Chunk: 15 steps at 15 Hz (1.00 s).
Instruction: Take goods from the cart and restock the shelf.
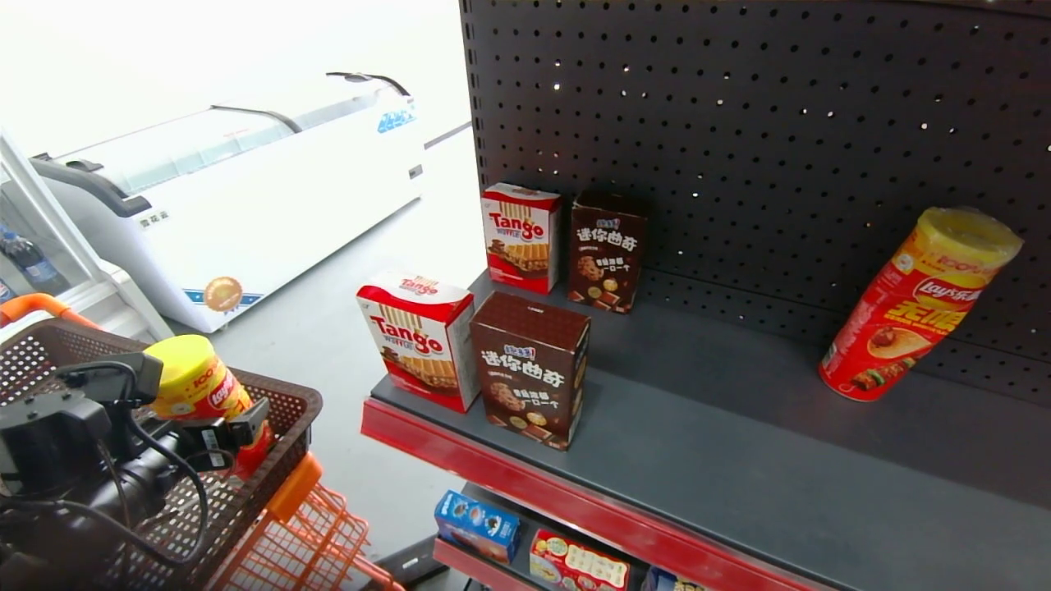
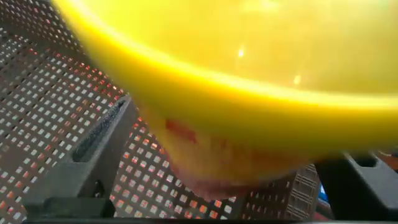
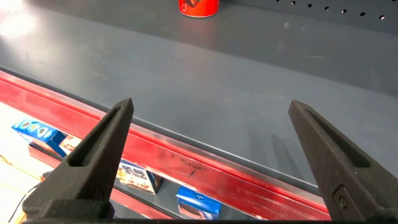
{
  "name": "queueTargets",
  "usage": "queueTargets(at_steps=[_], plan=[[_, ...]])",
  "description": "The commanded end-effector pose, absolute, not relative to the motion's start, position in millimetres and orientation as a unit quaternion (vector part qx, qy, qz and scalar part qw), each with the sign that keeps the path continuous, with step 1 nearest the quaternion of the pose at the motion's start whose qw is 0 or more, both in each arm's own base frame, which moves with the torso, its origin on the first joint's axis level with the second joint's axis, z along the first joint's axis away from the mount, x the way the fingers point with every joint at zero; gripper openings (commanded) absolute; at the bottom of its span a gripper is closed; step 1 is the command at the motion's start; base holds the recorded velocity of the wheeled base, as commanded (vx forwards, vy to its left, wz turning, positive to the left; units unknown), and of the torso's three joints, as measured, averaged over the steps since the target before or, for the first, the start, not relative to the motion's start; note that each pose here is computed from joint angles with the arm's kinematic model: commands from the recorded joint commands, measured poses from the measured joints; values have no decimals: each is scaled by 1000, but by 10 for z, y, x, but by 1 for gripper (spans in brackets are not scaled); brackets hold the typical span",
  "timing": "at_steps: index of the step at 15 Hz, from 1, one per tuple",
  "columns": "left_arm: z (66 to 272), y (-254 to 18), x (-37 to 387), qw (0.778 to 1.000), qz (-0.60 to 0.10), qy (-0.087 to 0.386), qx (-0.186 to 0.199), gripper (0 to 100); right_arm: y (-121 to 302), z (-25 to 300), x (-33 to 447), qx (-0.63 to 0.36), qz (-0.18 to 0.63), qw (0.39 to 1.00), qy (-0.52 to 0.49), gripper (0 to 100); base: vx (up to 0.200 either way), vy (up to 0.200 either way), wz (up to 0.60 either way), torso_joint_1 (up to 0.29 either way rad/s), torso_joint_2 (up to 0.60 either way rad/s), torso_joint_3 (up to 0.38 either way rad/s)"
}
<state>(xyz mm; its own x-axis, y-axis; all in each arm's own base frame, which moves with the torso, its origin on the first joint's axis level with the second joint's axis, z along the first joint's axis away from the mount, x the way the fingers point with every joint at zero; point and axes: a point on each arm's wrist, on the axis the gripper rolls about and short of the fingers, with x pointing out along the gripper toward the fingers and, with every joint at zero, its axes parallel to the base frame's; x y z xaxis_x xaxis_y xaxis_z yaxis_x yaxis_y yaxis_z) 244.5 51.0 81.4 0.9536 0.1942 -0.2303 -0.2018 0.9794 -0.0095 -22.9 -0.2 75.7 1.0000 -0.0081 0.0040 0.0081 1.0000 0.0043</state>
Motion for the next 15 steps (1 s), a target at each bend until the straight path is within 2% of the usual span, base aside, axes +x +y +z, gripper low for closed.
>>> queueTargets(at_steps=[1,4,5,8,13,15], plan=[[748,547,2551,987,102,120,-18,100,-2,758,-228,2,-4,1000,-2,100,0,0,0,0,0,0],[732,580,2724,989,102,107,-16,100,-2,758,-228,2,-4,1000,-2,100,0,0,0,0,0,0],[735,578,2735,989,101,105,-15,0,-2,758,-228,2,-5,1000,-2,100,0,0,0,0,0,0],[842,536,2790,992,92,81,-9,0,-2,758,-228,2,-4,1000,-2,100,0,0,0,0,0,0],[1493,363,2482,998,55,-23,16,0,-2,758,-228,2,-5,1000,-2,100,0,0,0,0,0,0],[1675,334,2328,997,52,-41,47,0,-2,758,-228,2,-5,1000,-2,100,0,0,0,0,0,0]])
